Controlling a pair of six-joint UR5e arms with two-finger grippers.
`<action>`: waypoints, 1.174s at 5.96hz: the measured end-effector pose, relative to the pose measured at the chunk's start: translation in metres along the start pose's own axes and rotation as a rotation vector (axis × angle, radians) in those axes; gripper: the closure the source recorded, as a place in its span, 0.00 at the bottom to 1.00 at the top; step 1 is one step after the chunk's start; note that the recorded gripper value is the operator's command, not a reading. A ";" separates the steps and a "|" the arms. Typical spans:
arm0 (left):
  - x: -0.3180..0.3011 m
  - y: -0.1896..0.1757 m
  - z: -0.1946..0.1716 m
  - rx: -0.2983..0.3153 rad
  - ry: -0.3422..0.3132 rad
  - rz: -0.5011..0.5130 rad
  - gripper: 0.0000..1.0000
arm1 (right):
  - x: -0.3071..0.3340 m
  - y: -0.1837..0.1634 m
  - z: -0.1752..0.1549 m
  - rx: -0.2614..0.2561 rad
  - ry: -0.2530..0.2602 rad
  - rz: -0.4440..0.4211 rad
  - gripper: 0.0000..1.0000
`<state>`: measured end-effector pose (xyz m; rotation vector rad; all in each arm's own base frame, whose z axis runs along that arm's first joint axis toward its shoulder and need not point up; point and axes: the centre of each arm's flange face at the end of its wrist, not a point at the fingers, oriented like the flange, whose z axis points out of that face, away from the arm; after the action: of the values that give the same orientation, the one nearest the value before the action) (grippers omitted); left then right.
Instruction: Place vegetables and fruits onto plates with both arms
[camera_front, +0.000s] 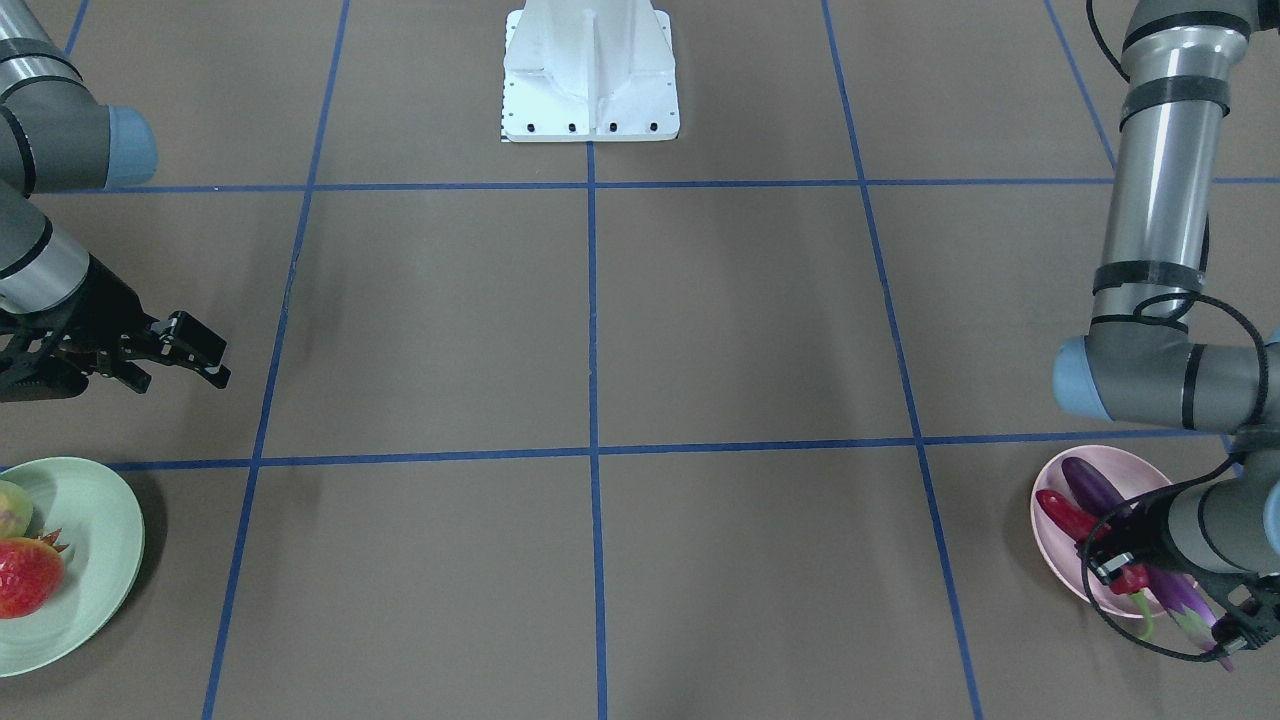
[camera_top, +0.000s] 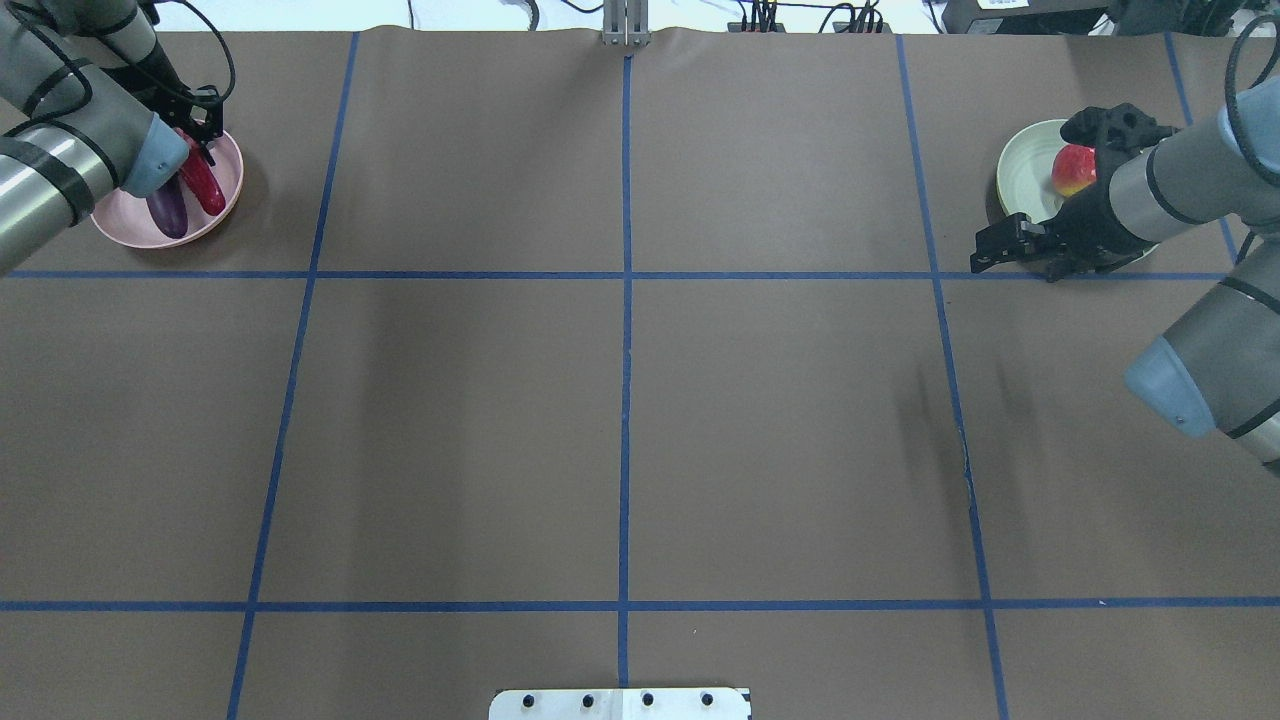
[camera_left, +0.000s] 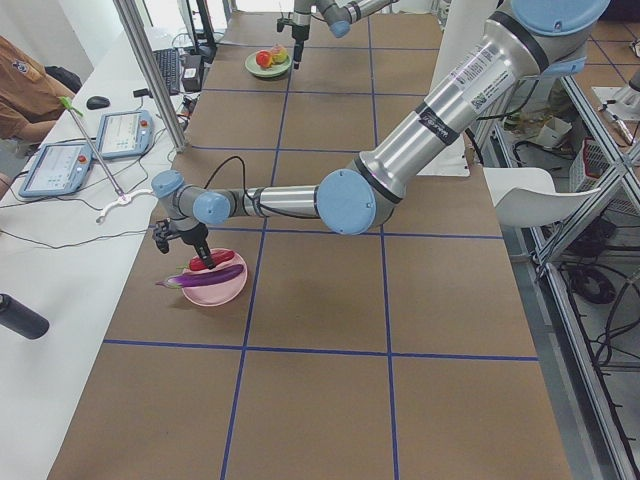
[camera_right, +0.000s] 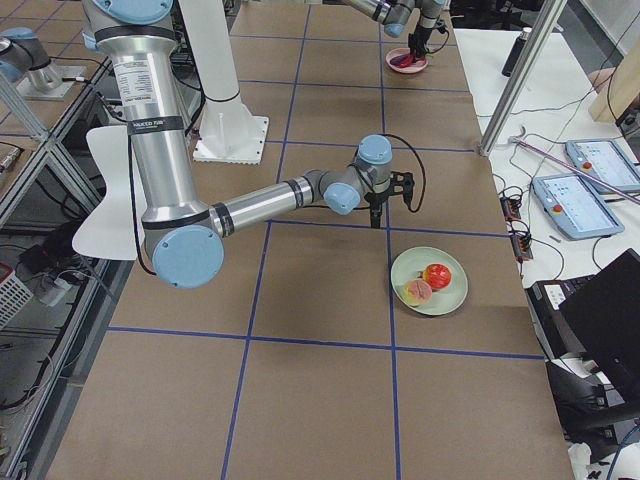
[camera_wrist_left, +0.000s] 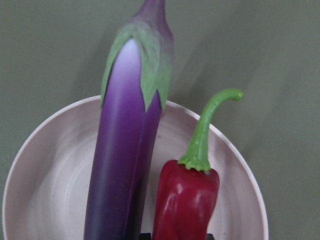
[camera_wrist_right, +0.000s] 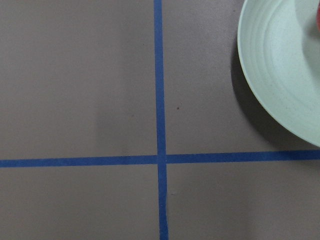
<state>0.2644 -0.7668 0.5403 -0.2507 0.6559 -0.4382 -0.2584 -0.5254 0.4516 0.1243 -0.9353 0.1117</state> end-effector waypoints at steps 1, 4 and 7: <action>0.011 0.007 -0.014 -0.005 0.027 0.015 0.00 | -0.005 0.000 -0.004 0.005 -0.008 -0.006 0.00; 0.035 0.079 -0.109 -0.003 0.127 0.076 0.00 | -0.013 0.008 -0.026 0.035 -0.024 -0.018 0.00; -0.045 0.186 -0.156 0.075 0.229 0.240 0.00 | 0.039 0.012 -0.047 0.038 -0.002 0.012 0.00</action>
<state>0.1919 -0.5956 0.3776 -0.0487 0.8808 -0.2616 -0.1998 -0.5049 0.4558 0.1544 -0.9363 0.1402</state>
